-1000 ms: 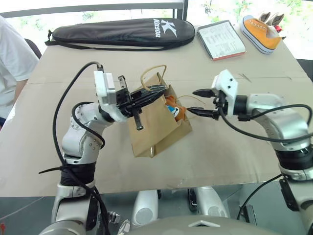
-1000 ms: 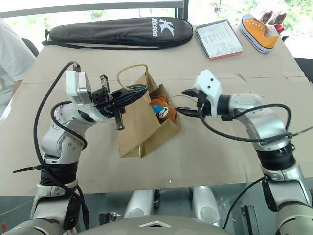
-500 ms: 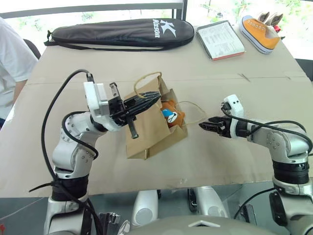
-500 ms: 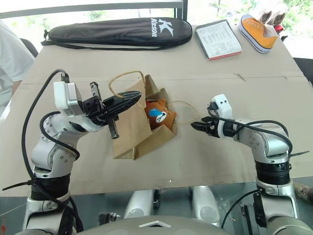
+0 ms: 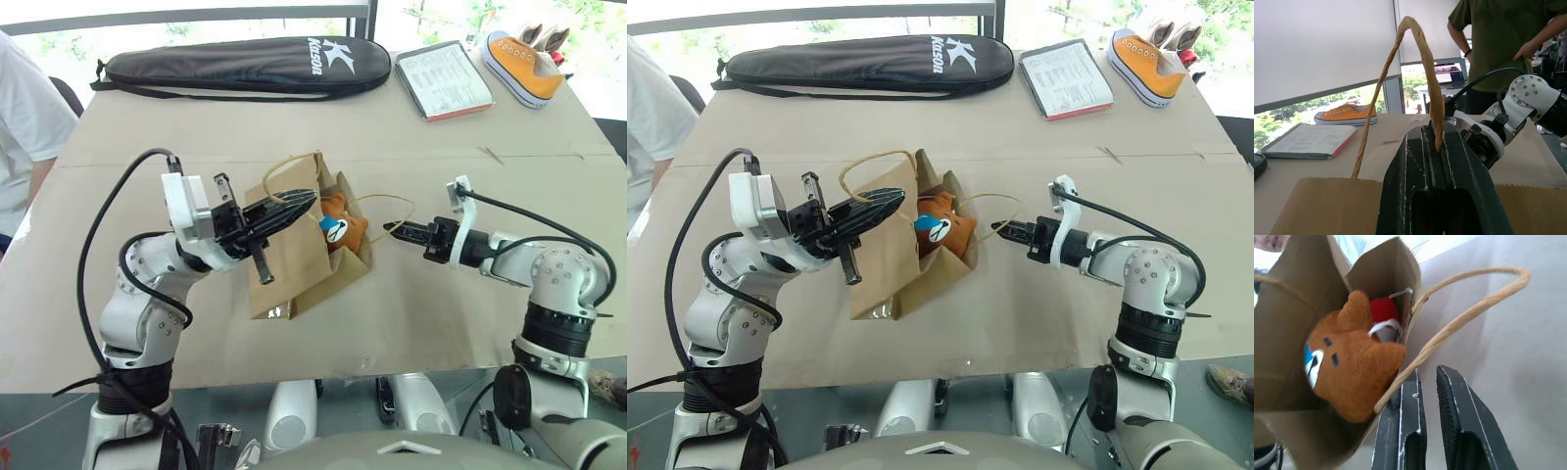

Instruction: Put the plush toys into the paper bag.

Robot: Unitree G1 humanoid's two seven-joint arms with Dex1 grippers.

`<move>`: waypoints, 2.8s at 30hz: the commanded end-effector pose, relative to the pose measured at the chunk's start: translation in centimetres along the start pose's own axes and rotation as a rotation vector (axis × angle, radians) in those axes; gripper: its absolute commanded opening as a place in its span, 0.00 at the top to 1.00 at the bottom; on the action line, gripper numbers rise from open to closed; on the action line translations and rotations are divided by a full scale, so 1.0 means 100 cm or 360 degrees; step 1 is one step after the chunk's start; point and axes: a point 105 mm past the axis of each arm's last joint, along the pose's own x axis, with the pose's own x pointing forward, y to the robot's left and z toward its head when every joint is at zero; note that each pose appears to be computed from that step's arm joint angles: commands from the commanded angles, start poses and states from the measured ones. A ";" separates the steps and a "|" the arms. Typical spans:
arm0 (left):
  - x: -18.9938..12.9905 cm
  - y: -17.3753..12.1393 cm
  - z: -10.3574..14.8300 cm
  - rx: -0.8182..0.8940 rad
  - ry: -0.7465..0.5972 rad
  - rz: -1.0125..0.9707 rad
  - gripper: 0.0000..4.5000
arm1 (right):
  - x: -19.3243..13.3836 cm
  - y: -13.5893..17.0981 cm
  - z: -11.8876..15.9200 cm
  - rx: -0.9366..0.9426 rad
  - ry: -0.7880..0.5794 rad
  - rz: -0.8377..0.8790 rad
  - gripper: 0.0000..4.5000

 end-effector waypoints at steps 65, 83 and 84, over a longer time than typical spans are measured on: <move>0.008 -0.006 0.018 0.0081 -0.0033 0.0006 1.00 | 0.007 0.014 -0.010 0.0226 -0.0230 0.0109 0.94; 0.003 -0.005 0.015 0.0065 -0.0033 0.0015 1.00 | 0.016 0.003 -0.009 0.0258 -0.0275 0.0013 0.98; 0.002 -0.005 0.015 0.0064 -0.0032 0.0018 1.00 | 0.013 0.005 -0.009 0.0260 -0.0284 0.0026 0.98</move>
